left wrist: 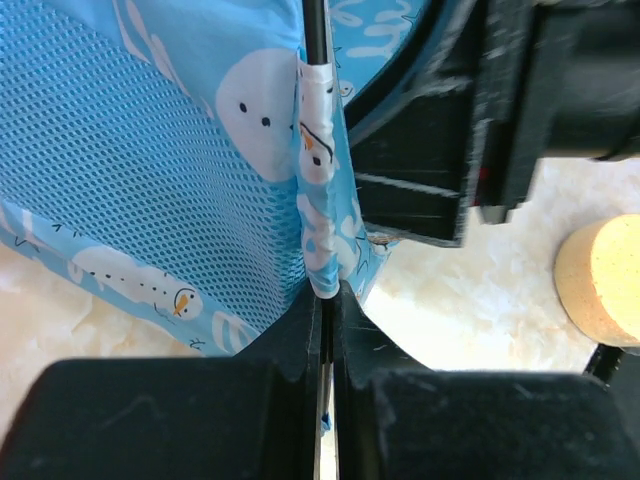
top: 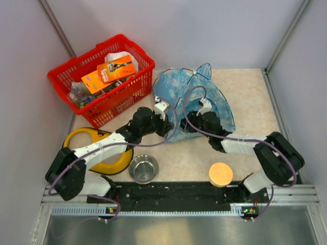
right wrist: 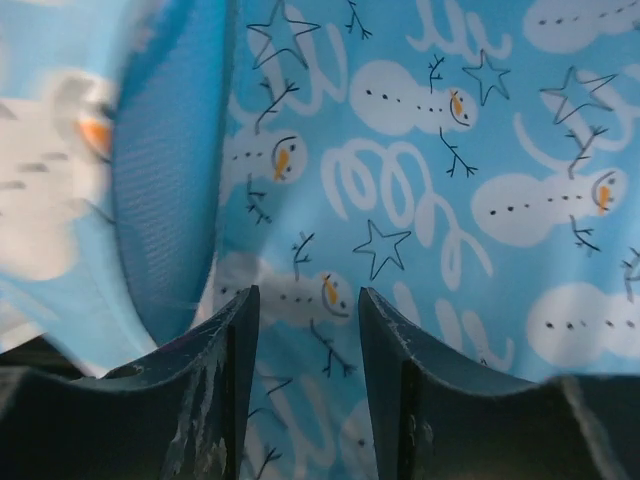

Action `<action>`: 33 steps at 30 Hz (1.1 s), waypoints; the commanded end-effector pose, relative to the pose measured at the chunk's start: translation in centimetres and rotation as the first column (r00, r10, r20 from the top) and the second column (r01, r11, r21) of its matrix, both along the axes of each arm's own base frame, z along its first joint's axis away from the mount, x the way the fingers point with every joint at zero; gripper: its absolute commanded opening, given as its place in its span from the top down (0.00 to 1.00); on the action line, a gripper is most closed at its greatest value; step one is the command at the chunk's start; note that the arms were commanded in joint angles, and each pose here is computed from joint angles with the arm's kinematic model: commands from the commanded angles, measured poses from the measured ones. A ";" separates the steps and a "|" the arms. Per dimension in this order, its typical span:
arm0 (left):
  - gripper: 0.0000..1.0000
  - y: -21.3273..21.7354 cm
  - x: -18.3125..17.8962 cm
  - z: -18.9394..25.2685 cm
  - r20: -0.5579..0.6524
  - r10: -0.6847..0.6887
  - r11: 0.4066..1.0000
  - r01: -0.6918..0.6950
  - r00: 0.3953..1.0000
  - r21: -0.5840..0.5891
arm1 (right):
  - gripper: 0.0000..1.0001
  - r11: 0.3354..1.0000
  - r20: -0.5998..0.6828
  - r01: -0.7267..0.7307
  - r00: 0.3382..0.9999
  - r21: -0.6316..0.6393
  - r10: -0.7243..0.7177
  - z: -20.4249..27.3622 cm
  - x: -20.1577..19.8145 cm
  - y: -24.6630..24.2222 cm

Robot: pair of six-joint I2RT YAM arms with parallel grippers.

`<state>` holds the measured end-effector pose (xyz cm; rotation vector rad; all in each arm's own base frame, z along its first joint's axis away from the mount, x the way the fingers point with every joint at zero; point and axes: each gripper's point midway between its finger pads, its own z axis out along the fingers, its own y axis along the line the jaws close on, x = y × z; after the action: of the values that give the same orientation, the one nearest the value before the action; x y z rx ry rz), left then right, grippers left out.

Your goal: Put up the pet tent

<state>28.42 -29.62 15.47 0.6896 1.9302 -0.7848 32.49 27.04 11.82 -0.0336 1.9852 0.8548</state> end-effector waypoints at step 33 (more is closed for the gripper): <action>1.00 -1.1 -1.1 12.8 0.297 -0.122 0.984 0.155 0.947 -0.092 | 0.50 0.944 0.147 0.328 0.934 0.015 -0.327 10.9 -4.9 -9.8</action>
<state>27.19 -28.96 19.34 0.7490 1.8718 -0.7800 28.65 19.01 22.46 0.2289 1.7910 0.6766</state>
